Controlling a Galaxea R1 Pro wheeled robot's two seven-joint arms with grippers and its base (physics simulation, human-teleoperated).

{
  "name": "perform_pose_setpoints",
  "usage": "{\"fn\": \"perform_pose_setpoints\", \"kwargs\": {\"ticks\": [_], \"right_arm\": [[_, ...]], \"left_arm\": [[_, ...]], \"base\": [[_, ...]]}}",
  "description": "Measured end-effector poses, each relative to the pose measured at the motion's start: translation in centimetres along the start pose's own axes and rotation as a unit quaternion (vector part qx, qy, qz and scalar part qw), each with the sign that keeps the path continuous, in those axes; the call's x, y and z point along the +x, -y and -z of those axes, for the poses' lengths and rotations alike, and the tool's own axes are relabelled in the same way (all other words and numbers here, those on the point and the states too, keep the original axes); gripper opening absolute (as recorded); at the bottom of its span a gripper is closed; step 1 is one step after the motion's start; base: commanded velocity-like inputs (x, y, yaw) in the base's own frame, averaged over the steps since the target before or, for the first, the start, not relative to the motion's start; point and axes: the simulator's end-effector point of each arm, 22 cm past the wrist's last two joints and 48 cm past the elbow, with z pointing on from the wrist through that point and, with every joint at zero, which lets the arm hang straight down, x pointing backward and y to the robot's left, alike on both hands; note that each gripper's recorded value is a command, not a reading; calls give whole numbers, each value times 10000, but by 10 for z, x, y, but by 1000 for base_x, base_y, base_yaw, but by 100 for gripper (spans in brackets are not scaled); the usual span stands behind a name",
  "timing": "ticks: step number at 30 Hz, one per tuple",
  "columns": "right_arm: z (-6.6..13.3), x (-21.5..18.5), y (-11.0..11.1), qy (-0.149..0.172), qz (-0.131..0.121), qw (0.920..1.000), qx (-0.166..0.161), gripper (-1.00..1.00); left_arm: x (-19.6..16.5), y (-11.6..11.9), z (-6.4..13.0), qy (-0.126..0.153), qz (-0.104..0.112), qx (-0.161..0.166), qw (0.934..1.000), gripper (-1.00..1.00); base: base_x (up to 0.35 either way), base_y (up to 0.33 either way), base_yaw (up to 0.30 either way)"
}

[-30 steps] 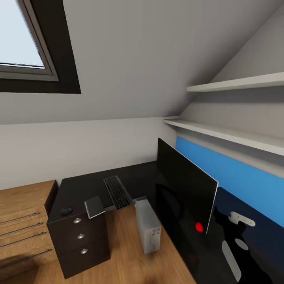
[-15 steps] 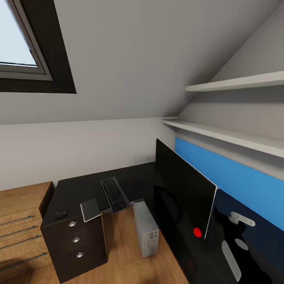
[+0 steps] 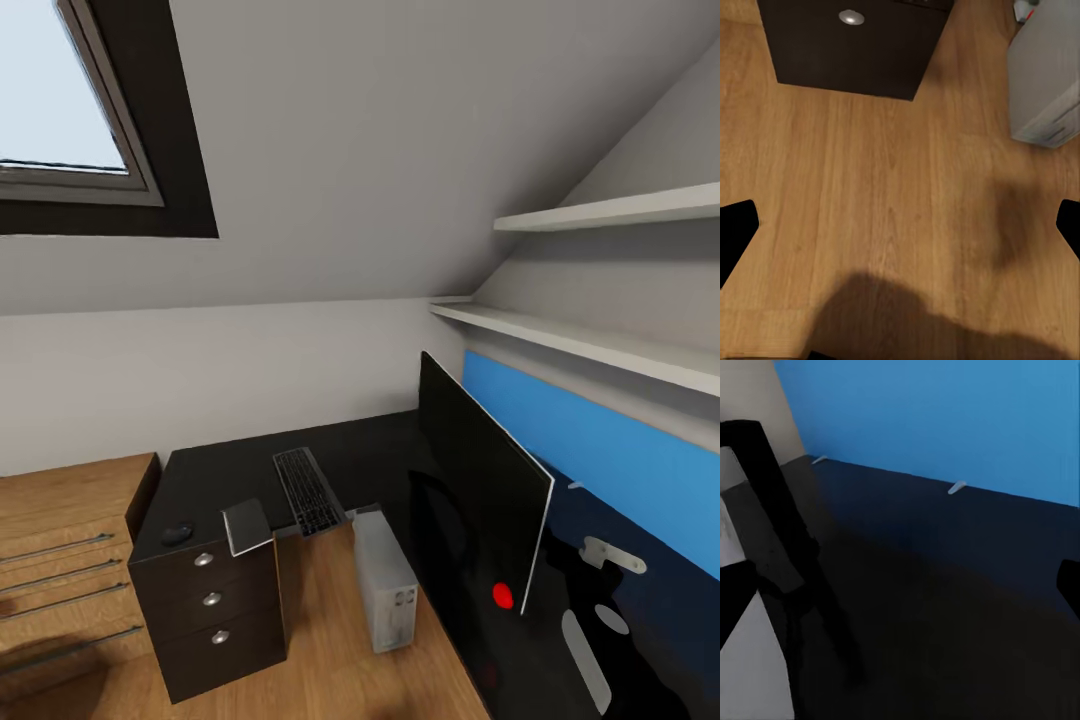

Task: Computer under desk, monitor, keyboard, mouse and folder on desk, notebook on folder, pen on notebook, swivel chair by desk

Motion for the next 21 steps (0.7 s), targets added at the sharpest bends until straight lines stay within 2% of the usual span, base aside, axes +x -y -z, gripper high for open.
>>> {"fn": "perform_pose_setpoints", "kwargs": {"ticks": [21], "right_arm": [[0,0,0,-1,5,10000,-3,100]], "left_arm": [[0,0,0,1,4,-2,10000,100]], "base": [[0,0,244]]}}
